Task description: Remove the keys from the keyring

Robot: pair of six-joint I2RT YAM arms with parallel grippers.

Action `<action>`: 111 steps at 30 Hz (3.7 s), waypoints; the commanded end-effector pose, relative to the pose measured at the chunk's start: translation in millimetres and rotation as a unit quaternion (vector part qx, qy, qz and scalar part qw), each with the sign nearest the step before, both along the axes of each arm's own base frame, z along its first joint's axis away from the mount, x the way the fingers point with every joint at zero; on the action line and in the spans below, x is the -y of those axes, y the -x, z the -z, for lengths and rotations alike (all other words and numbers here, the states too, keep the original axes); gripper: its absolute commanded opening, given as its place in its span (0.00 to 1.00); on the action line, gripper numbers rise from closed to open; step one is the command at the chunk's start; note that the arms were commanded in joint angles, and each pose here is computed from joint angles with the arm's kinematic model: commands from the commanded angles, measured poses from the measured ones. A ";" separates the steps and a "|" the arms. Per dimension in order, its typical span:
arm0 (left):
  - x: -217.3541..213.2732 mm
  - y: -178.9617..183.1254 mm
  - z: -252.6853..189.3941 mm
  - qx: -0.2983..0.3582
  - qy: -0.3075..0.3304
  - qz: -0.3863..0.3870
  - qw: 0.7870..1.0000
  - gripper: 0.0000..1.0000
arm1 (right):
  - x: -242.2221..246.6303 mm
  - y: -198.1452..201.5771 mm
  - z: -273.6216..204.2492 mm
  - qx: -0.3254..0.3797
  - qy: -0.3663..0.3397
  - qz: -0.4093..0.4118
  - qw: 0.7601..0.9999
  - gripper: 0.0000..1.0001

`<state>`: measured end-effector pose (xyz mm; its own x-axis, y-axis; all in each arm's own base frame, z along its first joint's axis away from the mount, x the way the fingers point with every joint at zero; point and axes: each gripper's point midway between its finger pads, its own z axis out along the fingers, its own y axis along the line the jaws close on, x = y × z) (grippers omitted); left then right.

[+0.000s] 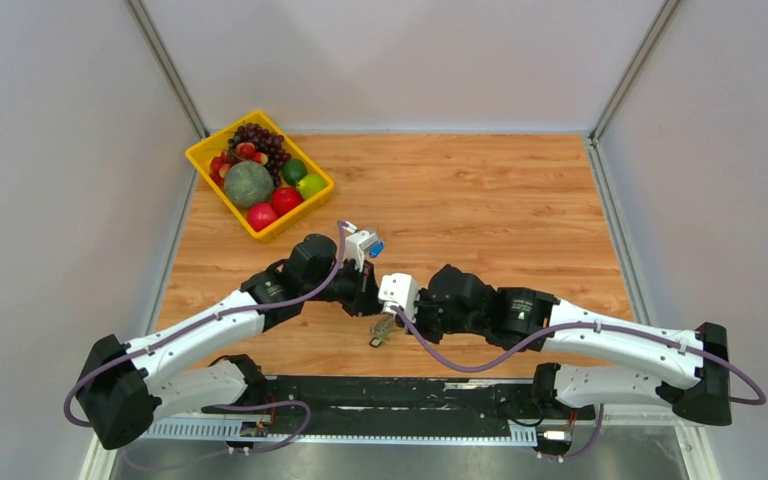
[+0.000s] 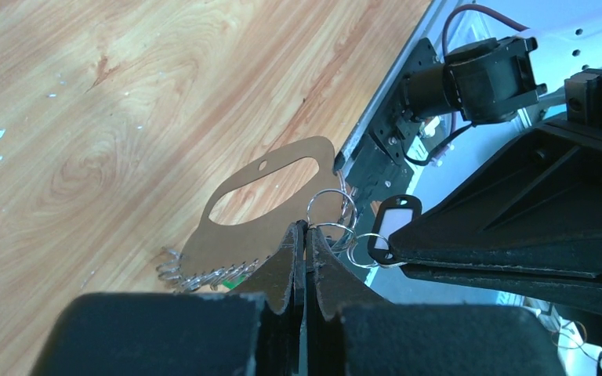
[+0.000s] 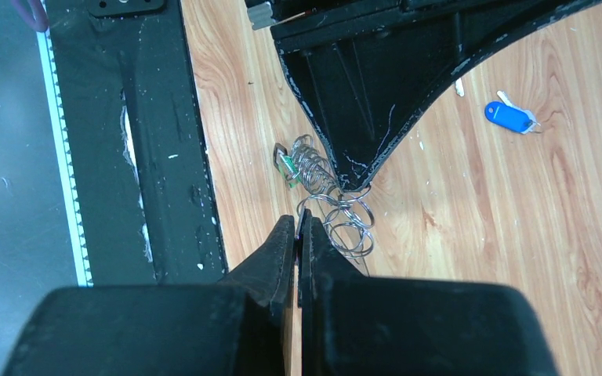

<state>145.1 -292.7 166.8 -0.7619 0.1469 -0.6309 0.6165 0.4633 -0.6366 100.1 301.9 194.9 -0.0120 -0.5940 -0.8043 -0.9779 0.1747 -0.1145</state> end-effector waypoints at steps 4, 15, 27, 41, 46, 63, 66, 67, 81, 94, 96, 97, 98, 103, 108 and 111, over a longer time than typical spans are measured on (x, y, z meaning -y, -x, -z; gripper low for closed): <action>-18.3 -51.7 -13.0 0.067 0.003 -0.118 0.991 0.00 | -10.0 52.1 -5.9 -0.086 -0.054 -0.069 0.992 0.00; -24.8 -53.4 -25.6 0.086 0.028 -0.138 0.986 0.00 | -12.1 56.0 8.1 -0.104 -0.056 -0.065 0.991 0.00; -21.0 -47.6 -47.9 0.088 0.109 -0.147 0.979 0.00 | -24.4 57.2 12.5 -0.118 -0.094 -0.059 0.987 0.00; -15.5 -31.5 -76.9 0.090 0.194 -0.120 0.969 0.00 | -27.1 55.9 29.4 -0.129 -0.100 -0.044 0.986 0.00; -15.0 -27.5 -83.7 0.094 0.212 -0.111 0.966 0.00 | -25.2 55.7 28.8 -0.130 -0.106 -0.040 0.985 0.00; -14.5 -13.0 -100.4 0.142 0.241 -0.064 0.958 0.00 | 11.6 39.8 -43.9 -0.080 -0.203 0.020 0.976 0.41; -12.0 -10.3 -104.3 0.146 0.251 -0.052 0.956 0.00 | 21.0 28.9 -65.1 -0.070 -0.233 0.059 0.968 0.47; -11.5 -8.5 -104.5 0.145 0.253 -0.047 0.955 0.00 | 24.2 22.1 -71.1 -0.061 -0.241 0.079 0.965 0.47; -5.7 30.3 -139.5 0.179 0.340 0.070 0.920 0.00 | 29.3 -19.2 -131.7 -0.072 -0.316 0.210 0.922 0.46; -8.2 51.0 -149.8 0.206 0.373 0.130 0.895 0.00 | 29.8 -3.6 -165.1 -0.105 -0.359 0.172 0.911 0.41; -7.7 49.9 -148.6 0.209 0.368 0.129 0.897 0.00 | 22.7 0.2 -166.5 -0.125 -0.357 0.165 0.911 0.42; -7.5 49.3 -148.5 0.216 0.366 0.129 0.896 0.00 | 19.1 1.0 -167.2 -0.135 -0.354 0.164 0.911 0.44; -7.2 48.7 -146.8 0.214 0.362 0.128 0.898 0.00 | 15.7 2.6 -167.7 -0.143 -0.351 0.160 0.911 0.45; -6.8 42.2 -144.5 0.229 0.344 0.114 0.903 0.00 | -4.9 7.0 -154.7 -0.185 -0.311 0.151 0.920 0.54; -6.7 36.9 -139.6 0.236 0.320 0.104 0.912 0.00 | -20.1 11.2 -145.8 -0.209 -0.277 0.140 0.927 0.50; -8.4 37.8 -140.2 0.243 0.318 0.103 0.911 0.00 | -21.9 5.7 -140.1 -0.214 -0.264 0.155 0.927 0.47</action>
<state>105.9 -287.3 284.4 -0.4612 -0.2142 -0.8611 0.8866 -0.0735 -0.4566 98.5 323.1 319.4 -0.4596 -0.0442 -0.8870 -0.8222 0.3988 0.4062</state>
